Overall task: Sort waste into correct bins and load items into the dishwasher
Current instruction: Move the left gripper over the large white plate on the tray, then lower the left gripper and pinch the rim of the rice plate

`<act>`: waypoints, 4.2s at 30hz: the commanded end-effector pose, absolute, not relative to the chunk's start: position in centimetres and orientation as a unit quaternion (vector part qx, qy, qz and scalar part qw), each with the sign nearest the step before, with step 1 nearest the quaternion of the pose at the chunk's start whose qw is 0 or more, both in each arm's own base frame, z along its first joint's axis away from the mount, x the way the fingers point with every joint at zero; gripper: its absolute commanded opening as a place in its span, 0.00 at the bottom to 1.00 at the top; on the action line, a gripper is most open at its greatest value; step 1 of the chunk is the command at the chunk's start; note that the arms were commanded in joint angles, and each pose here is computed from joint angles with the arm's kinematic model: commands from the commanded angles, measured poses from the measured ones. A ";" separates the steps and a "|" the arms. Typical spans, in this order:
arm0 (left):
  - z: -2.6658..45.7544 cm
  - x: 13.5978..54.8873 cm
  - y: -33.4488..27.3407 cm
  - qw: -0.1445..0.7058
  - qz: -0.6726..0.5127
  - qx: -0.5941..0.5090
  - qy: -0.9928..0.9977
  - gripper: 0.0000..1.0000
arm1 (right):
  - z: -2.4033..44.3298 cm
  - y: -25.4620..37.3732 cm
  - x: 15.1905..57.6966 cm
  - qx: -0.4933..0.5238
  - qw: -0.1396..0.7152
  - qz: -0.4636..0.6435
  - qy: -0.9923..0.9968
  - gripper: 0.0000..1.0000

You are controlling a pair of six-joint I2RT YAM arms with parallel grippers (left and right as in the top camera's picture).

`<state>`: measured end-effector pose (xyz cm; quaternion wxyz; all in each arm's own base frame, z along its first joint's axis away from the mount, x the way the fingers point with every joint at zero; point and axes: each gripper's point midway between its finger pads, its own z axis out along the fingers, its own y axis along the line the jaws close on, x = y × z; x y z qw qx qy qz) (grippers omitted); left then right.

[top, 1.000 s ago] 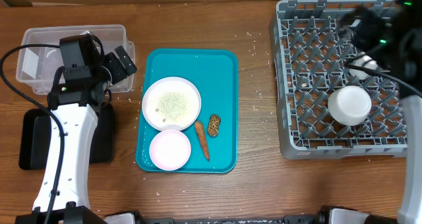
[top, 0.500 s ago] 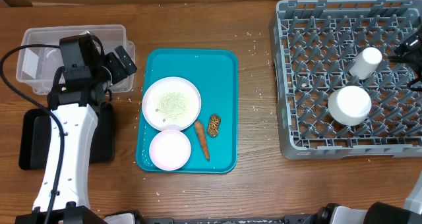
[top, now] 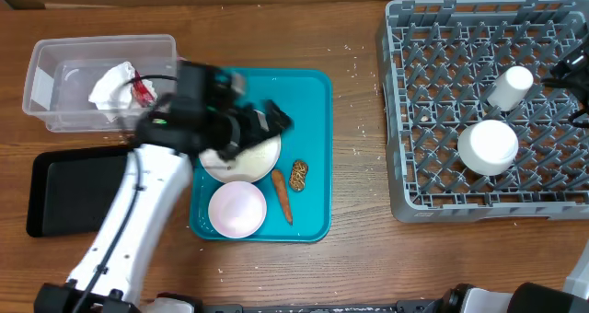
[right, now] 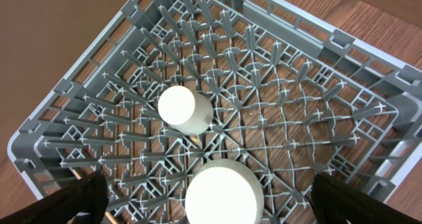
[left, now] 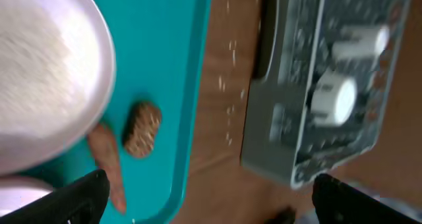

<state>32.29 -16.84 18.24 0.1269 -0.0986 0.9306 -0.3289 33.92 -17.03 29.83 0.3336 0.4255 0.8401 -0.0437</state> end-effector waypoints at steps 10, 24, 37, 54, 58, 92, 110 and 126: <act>12.0 21.4 -13.2 0.013 -0.013 -0.148 0.989 1.00 | 30.3 -17.2 33.9 0.425 0.341 -0.049 0.837 1.00; 9.2 26.1 -14.2 0.117 -0.043 -0.156 0.980 0.96 | 30.3 -17.2 33.8 0.425 0.341 -0.049 0.837 1.00; 9.7 37.6 -16.1 0.106 -0.043 -0.009 0.993 1.00 | 30.3 -17.2 33.8 0.425 0.340 -0.049 0.838 1.00; 1.9 37.6 -19.0 0.071 0.011 0.024 0.997 0.99 | 30.3 -17.2 33.8 0.425 0.340 -0.049 0.838 1.00; 2.0 38.0 -18.5 0.082 0.027 0.019 0.996 0.90 | 30.3 -17.2 33.8 0.425 0.341 -0.049 0.837 1.00; 1.4 37.0 -17.2 0.066 0.059 0.007 0.996 0.22 | 30.3 -17.2 33.8 0.425 0.340 -0.049 0.838 1.00; 0.9 35.9 -16.6 0.046 0.069 0.009 0.997 0.18 | 30.3 -17.2 33.8 0.425 0.340 -0.049 0.838 1.00; 0.1 35.3 -16.3 0.040 0.072 0.009 0.997 0.18 | 30.3 -17.2 33.8 0.425 0.340 -0.049 0.838 1.00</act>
